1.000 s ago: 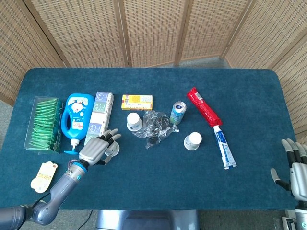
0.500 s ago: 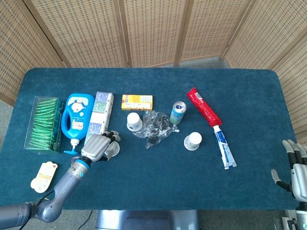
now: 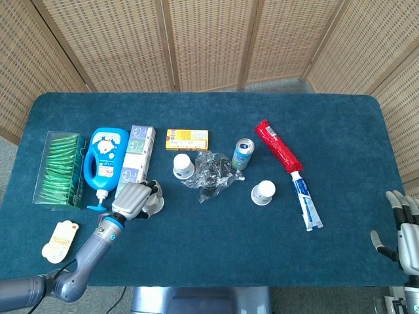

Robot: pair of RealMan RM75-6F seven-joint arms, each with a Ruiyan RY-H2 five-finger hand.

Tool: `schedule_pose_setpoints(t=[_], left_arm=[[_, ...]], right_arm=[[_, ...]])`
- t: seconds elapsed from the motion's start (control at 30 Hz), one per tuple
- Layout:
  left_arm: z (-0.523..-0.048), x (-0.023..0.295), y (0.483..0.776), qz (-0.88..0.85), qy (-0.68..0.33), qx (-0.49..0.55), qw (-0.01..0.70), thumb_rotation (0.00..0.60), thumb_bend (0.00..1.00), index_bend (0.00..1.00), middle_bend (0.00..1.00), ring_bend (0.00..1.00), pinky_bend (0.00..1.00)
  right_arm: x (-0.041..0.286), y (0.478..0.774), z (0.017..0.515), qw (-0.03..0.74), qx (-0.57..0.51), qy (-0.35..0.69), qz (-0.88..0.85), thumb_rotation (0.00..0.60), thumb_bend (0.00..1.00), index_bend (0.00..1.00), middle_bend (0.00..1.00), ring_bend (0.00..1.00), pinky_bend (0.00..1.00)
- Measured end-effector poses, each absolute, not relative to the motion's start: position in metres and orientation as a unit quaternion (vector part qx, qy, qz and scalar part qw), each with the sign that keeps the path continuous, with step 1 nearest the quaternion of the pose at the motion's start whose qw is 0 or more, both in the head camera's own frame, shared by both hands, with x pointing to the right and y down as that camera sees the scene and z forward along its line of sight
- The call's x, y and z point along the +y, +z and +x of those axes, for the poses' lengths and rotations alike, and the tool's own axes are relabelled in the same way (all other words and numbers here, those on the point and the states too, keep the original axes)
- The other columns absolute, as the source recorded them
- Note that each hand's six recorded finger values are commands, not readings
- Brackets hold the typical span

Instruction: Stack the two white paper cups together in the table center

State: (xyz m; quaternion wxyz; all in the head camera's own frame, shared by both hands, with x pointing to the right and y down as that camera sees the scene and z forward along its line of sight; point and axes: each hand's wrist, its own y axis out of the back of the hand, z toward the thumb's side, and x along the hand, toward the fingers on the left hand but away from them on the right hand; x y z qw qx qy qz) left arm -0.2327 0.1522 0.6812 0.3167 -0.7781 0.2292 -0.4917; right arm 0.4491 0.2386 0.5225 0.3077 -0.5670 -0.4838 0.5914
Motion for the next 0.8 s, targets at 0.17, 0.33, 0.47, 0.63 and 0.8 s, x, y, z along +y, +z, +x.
schedule_pose_setpoints(t=[0.17, 0.33, 0.47, 0.63, 0.8], left_arm=[[-0.233, 0.144, 0.677, -0.778, -0.488, 0.236, 0.316, 0.6, 0.47, 0.41, 0.33, 0.39, 0.66], [-0.232, 0.126, 0.664, -0.778, -0.476, 0.256, 0.321, 0.6, 0.47, 0.41, 0.33, 0.39, 0.66], [-0.231, 0.105, 0.649, -0.777, -0.461, 0.277, 0.328, 0.6, 0.47, 0.41, 0.33, 0.39, 0.66], [-0.222, 0.079, 0.631, -0.779, -0.436, 0.3, 0.335, 0.6, 0.47, 0.41, 0.33, 0.39, 0.65], [-0.212, 0.057, 0.624, -0.783, -0.421, 0.314, 0.333, 0.6, 0.47, 0.41, 0.33, 0.38, 0.65]], right_arm=[[0.238, 0.523, 0.45, 0.308, -0.484, 0.592, -0.566, 0.6, 0.38, 0.0, 0.0, 0.0, 0.0], [0.237, 0.524, 0.45, 0.306, -0.483, 0.593, -0.567, 0.6, 0.38, 0.0, 0.0, 0.0, 0.0], [0.237, 0.525, 0.45, 0.304, -0.483, 0.594, -0.567, 0.6, 0.38, 0.0, 0.0, 0.0, 0.0], [0.238, 0.525, 0.451, 0.303, -0.483, 0.595, -0.567, 0.6, 0.38, 0.0, 0.0, 0.0, 0.0], [0.239, 0.524, 0.453, 0.302, -0.485, 0.597, -0.564, 0.6, 0.37, 0.0, 0.0, 0.0, 0.0]])
